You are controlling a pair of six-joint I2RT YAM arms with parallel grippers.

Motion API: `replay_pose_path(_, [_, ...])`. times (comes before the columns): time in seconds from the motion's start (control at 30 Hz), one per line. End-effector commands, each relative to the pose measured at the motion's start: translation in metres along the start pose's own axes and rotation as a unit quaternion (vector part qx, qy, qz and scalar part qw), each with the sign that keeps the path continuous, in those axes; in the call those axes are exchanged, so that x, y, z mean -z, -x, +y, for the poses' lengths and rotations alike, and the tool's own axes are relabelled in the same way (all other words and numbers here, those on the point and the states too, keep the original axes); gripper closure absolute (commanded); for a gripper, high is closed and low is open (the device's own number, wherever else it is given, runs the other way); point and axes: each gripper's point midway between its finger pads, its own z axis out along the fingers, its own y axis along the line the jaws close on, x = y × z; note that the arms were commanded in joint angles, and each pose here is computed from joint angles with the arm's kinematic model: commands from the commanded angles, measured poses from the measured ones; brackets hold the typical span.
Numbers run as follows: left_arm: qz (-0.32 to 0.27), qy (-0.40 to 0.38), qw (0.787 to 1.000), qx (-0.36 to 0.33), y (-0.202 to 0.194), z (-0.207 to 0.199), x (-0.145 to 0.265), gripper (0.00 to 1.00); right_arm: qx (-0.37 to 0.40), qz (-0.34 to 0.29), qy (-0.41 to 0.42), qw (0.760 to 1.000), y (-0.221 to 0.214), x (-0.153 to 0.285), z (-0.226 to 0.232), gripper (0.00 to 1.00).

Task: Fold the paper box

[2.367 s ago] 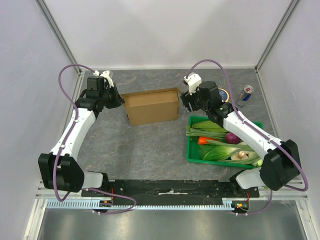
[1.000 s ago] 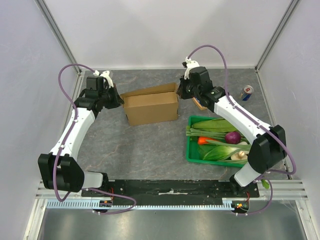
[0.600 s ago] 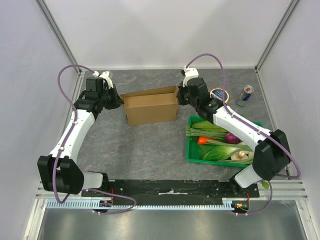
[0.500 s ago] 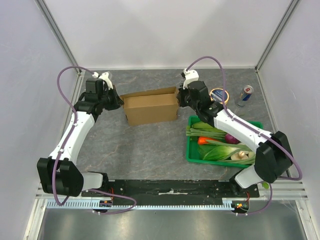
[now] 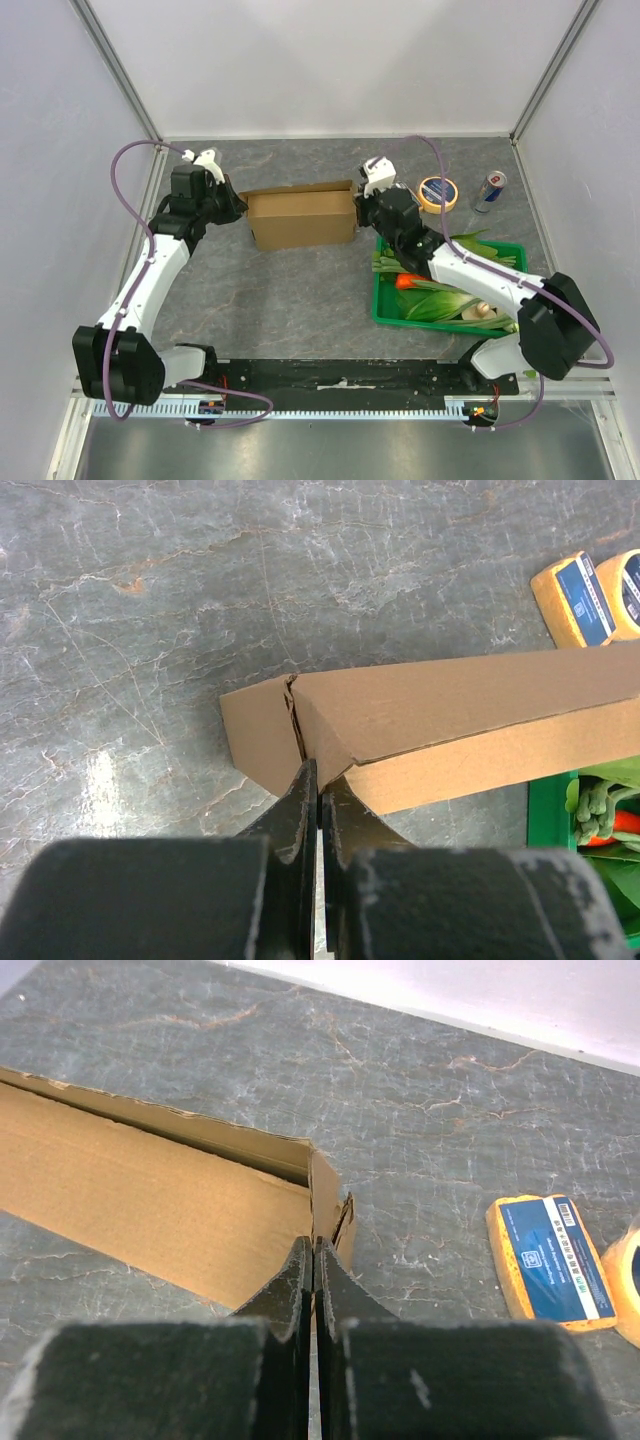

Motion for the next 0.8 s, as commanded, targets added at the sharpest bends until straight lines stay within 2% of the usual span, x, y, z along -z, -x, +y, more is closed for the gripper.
replay_pose_path(0.0, [0.036,0.008,0.999,0.018,-0.030,0.004,-0.003,0.98,-0.003,0.029,0.001,1.000,-0.058,0.014,0.003,1.00])
replay_pose_path(0.03, [0.035,0.009,0.999,0.018,-0.030,0.004,-0.003,0.98,-0.010,0.005,0.000,1.000,-0.050,0.016,0.002,1.00])
replay_pose_path(0.07, [0.036,0.009,0.999,0.019,-0.033,0.004,-0.002,0.98,-0.006,0.007,-0.006,1.000,-0.060,0.020,-0.002,1.00])
replay_pose_path(0.17, [0.028,0.012,0.999,0.016,-0.034,0.006,-0.002,0.98,0.012,0.001,-0.013,1.000,-0.055,0.017,-0.009,1.00])
replay_pose_path(0.2, [0.029,0.011,0.999,0.016,-0.034,0.006,-0.003,0.98,0.026,0.021,-0.014,0.999,-0.062,0.017,-0.012,1.00])
replay_pose_path(0.37, [0.034,0.017,0.999,0.013,-0.034,0.008,-0.006,0.98,0.008,0.037,0.001,0.999,-0.055,0.009,-0.020,1.00])
replay_pose_path(0.43, [0.036,0.013,0.999,0.013,-0.034,0.007,-0.006,0.98,0.004,0.084,-0.012,0.996,-0.068,0.002,-0.031,1.00])
replay_pose_path(0.47, [0.036,0.014,0.999,0.013,-0.035,0.007,-0.006,0.98,0.001,0.080,-0.012,0.997,-0.056,-0.002,-0.030,1.00])
replay_pose_path(0.6, [0.037,0.014,0.999,0.014,-0.035,0.007,-0.007,0.98,-0.012,0.089,0.026,0.996,-0.057,-0.008,-0.014,1.00])
replay_pose_path(0.77, [0.038,0.018,0.999,0.008,-0.035,0.008,-0.006,0.98,0.024,0.112,0.058,0.992,-0.064,-0.015,-0.010,1.00])
